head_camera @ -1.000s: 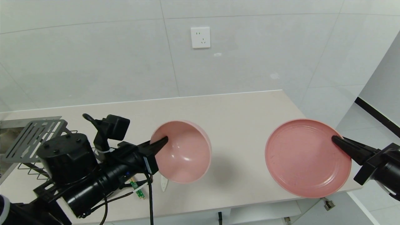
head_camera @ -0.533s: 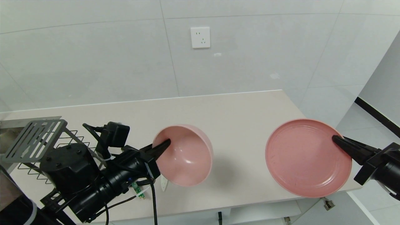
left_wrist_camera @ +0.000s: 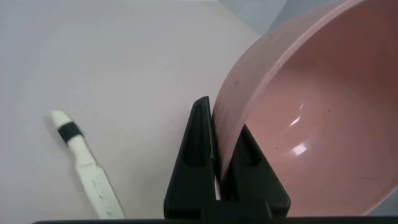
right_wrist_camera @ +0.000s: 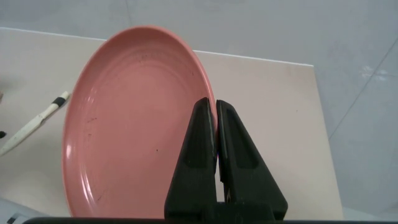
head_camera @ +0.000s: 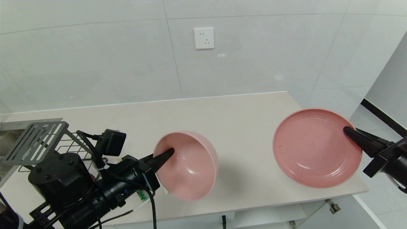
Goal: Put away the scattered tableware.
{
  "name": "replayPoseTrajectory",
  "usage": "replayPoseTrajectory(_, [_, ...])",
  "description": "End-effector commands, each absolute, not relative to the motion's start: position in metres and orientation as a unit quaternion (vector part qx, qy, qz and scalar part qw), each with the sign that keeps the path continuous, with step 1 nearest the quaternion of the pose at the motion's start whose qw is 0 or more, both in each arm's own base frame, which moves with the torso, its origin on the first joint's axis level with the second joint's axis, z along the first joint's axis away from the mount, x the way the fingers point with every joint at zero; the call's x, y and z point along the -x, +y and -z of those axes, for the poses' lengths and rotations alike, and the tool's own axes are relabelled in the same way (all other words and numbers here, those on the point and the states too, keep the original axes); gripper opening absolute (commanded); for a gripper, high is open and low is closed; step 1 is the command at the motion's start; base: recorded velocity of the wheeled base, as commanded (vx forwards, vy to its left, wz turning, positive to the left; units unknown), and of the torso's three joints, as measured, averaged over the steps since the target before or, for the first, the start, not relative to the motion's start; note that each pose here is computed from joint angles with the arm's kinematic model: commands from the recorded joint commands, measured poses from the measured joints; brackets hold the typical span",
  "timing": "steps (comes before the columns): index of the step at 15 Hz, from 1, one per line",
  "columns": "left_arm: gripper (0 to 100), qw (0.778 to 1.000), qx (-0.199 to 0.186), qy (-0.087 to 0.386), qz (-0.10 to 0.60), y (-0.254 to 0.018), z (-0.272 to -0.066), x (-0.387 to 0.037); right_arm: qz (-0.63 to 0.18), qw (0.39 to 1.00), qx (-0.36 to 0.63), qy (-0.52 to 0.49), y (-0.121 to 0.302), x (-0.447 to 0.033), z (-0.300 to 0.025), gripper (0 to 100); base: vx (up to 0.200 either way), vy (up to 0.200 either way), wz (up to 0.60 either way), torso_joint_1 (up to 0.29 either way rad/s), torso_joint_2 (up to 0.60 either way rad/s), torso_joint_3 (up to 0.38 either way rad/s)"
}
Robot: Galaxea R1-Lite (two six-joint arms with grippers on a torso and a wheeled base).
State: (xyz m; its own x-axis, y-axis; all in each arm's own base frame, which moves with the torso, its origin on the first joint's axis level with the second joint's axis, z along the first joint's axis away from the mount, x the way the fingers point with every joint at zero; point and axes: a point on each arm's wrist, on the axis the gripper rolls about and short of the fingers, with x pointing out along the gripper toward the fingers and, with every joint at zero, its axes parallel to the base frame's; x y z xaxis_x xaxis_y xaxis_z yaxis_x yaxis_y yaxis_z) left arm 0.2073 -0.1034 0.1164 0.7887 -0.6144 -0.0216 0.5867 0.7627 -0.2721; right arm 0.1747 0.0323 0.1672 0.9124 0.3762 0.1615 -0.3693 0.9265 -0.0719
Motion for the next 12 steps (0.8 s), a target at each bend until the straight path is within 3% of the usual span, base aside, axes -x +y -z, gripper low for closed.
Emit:
replayPoseTrajectory(1, [0,0.929,0.124,0.062,0.342,-0.111,-0.116,-0.19,-0.191,0.977,0.019,-0.089,0.033,-0.178,-0.167,0,0.0,0.0,0.0,0.0,0.0,0.0])
replayPoseTrajectory(4, [0,0.936,0.122,0.063,0.323,-0.117,-0.114,-0.19,-0.192,0.978,0.009,-0.085,0.034,-0.187,-0.16,0,0.0,0.0,0.0,0.0,0.0,0.0])
replayPoseTrajectory(6, [0,0.955,0.124,0.046,0.266,-0.117,-0.117,-0.195,-0.193,0.979,0.0,-0.057,0.035,-0.191,-0.147,0,0.0,0.0,0.0,0.0,0.0,0.0])
replayPoseTrajectory(8, [0,0.982,0.113,0.007,0.152,-0.12,-0.123,-0.211,-0.194,0.98,-0.002,-0.048,0.036,-0.193,-0.144,0,0.0,0.0,0.0,0.0,0.0,0.0])
replayPoseTrajectory(12, [0,0.982,0.108,-0.026,0.155,-0.121,-0.137,-0.212,-0.201,0.977,0.0,-0.071,0.039,-0.195,-0.152,0,0.0,0.0,0.0,0.0,0.0,0.0])
